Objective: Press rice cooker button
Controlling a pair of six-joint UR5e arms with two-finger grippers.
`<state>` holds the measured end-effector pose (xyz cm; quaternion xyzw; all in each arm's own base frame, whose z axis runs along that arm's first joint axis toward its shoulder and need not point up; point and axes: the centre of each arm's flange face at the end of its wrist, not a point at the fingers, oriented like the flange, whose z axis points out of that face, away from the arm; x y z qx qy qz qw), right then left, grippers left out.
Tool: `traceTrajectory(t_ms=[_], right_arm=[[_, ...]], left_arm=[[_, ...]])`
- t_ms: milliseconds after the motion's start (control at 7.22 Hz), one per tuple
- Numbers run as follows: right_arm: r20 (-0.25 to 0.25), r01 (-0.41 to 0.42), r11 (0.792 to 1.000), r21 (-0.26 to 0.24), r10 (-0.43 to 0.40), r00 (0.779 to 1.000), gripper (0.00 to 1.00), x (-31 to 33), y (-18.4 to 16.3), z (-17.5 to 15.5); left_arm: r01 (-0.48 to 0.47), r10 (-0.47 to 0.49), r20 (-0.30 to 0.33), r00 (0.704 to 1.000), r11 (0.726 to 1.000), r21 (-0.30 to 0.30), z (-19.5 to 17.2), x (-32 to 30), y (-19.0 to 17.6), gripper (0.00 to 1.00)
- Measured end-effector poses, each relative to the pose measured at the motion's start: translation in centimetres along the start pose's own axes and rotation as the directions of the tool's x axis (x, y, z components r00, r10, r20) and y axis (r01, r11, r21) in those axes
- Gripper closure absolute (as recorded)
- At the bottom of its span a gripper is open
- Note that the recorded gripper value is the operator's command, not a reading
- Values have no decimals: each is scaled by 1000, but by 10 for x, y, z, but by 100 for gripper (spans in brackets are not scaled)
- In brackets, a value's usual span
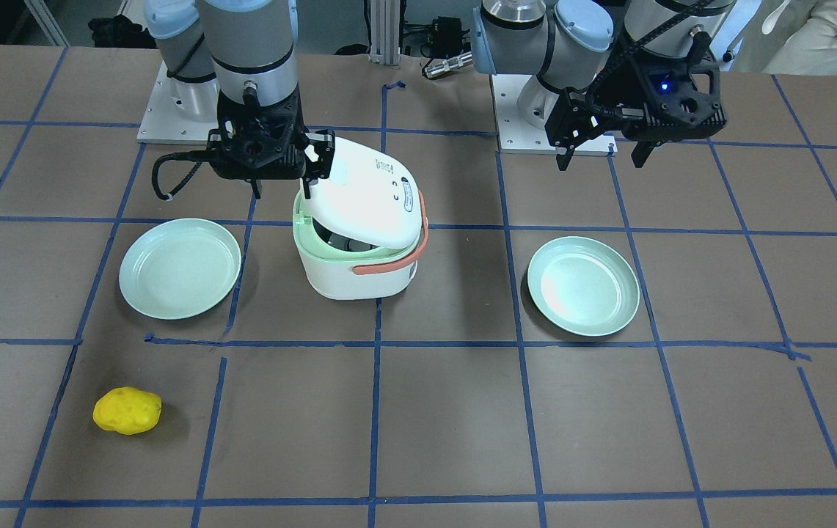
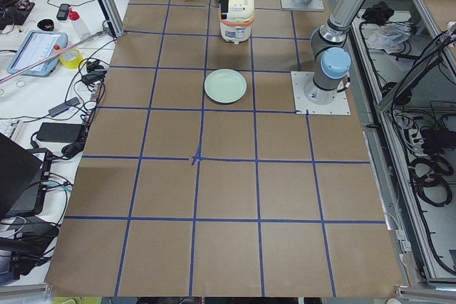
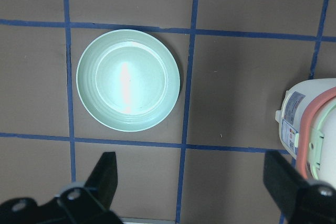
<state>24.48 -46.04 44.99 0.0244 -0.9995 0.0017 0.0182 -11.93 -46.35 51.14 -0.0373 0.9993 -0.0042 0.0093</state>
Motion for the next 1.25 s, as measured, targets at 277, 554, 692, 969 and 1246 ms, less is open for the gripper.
traceTrajectory(t_ms=[277,554,692,969,1246], right_arm=[[6,1,1000,25,-1,1000,0,43,-22,-34],[7,-39,998,51,39,999,0,77,-35,-57],[6,-57,997,59,56,998,0,85,-38,-62],[7,-87,994,72,86,996,0,91,-40,-67],[13,-142,987,80,142,990,0,96,-42,-69]], left_arm=[[0,0,0,1000,1000,0,0,0,0,0],[0,0,0,1000,1000,0,0,0,0,0],[0,0,0,1000,1000,0,0,0,0,0],[0,0,0,1000,1000,0,0,0,0,0],[0,0,0,1000,1000,0,0,0,0,0]])
